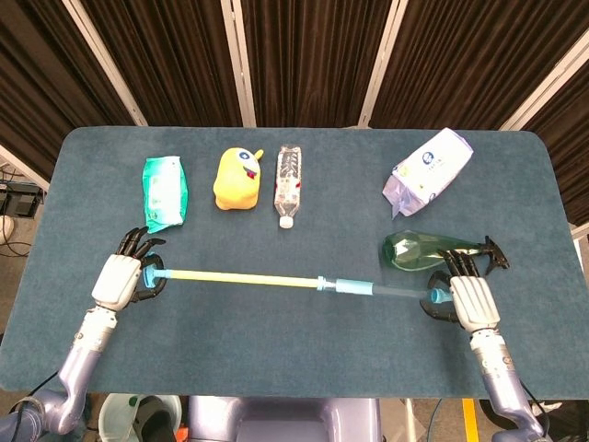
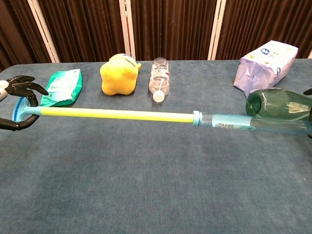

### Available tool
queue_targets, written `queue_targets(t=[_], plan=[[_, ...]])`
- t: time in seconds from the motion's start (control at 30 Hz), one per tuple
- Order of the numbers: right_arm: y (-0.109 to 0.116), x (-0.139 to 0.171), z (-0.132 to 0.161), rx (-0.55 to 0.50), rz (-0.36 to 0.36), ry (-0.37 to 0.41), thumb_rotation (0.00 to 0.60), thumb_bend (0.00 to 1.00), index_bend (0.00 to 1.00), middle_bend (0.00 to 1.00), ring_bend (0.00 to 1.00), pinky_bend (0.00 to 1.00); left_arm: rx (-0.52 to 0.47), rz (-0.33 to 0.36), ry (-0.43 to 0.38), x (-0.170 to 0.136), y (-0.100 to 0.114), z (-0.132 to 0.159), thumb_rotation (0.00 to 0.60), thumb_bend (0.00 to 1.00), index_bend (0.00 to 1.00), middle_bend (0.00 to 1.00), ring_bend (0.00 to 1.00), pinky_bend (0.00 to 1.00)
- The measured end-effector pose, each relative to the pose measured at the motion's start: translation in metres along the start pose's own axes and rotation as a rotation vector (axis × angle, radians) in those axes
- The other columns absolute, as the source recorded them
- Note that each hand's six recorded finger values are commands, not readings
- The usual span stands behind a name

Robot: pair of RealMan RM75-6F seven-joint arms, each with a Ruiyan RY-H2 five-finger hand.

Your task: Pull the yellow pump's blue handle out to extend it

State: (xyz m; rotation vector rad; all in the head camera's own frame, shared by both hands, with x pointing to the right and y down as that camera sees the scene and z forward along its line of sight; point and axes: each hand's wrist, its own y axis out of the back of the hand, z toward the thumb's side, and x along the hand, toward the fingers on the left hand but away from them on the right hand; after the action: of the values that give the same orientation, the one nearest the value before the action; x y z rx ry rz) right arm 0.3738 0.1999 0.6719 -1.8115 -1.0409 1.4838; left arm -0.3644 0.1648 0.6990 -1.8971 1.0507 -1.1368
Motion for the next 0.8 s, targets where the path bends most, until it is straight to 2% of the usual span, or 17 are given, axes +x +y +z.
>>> queue_targets(t=[0.03,0.1,0.13,0.2,0.37,0.53,0.8], plan=[[-0.002,0.001,-0.001,0.004,0.009,0.000,0.600,0.34,0.45,0.05,0.00,0.00,0.004,-0.004,0.001,0.000,0.000,-0.001,0.600,0.21,0.49,0.18,0.00,0.02],[-0.005,0.004,-0.002,0.014,0.031,0.002,0.600,0.34,0.31,0.03,0.00,0.00,0.008,-0.013,0.004,-0.001,-0.001,-0.003,0.600,0.17,0.40,0.16,0.00,0.02],[-0.006,0.004,-0.002,0.016,0.040,0.002,0.600,0.33,0.26,0.02,0.00,0.00,0.007,-0.021,0.008,-0.001,-0.001,-0.005,0.600,0.14,0.31,0.15,0.00,0.01],[-0.009,0.006,-0.001,0.014,0.060,0.001,0.600,0.29,0.28,0.01,0.00,0.00,0.008,-0.033,0.013,-0.001,-0.002,-0.007,0.600,0.11,0.20,0.12,0.00,0.00],[-0.013,0.009,0.001,0.033,0.096,0.006,0.600,0.06,0.03,0.00,0.00,0.00,0.007,-0.076,0.033,-0.003,-0.005,-0.013,0.600,0.09,0.10,0.09,0.00,0.00],[-0.012,0.012,0.003,0.054,0.108,0.022,0.600,0.00,0.00,0.00,0.00,0.00,-0.017,-0.090,0.053,-0.004,-0.001,-0.017,0.600,0.07,0.00,0.03,0.00,0.00],[0.000,0.020,0.008,0.064,0.080,0.040,0.600,0.00,0.00,0.00,0.00,0.00,-0.021,-0.088,0.069,-0.007,0.012,-0.019,0.600,0.07,0.00,0.00,0.00,0.00]])
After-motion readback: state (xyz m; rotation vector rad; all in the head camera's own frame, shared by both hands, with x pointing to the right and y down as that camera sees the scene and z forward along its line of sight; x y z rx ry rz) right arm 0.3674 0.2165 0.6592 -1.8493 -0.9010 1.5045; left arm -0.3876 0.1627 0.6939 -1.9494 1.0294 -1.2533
